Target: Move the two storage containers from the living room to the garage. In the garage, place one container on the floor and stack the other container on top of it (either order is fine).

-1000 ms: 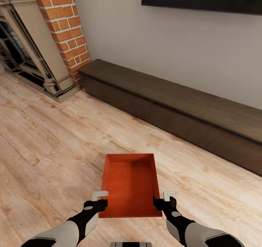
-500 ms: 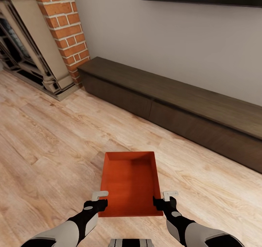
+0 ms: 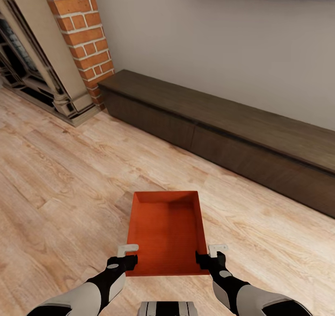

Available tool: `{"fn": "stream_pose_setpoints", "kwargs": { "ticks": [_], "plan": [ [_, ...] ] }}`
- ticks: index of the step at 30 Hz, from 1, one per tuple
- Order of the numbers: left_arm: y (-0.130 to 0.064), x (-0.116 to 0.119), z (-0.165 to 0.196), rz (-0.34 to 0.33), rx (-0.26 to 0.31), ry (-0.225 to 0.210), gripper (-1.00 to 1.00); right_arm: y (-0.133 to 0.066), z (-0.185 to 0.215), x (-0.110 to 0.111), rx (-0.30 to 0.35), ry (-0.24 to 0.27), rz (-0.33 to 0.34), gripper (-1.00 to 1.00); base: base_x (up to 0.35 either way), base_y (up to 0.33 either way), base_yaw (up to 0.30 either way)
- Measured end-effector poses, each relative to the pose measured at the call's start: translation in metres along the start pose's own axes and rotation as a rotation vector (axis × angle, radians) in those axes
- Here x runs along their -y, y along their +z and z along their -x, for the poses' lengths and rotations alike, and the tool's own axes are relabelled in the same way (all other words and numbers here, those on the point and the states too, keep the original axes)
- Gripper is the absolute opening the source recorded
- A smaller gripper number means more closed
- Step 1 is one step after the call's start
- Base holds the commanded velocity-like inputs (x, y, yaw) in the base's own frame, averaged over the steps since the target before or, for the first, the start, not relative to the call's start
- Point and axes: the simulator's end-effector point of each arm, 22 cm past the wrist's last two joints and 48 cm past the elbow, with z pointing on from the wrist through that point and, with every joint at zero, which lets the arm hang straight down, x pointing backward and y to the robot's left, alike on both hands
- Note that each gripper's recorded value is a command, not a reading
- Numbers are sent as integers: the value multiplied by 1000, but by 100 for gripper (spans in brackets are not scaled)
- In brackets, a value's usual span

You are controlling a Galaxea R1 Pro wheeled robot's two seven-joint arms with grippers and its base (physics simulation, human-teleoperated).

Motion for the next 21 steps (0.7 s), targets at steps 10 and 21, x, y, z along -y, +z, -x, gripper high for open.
{"fn": "stream_pose_setpoints", "kwargs": {
  "ticks": [10,21],
  "plan": [
    [4,0,-2,0,3,1,100,3,-3,0,0,0,0,100,0,0,0],
    [23,1,-13,0,4,0,100,20,-17,0,0,0,1,100,0,0,0]
  ]
}}
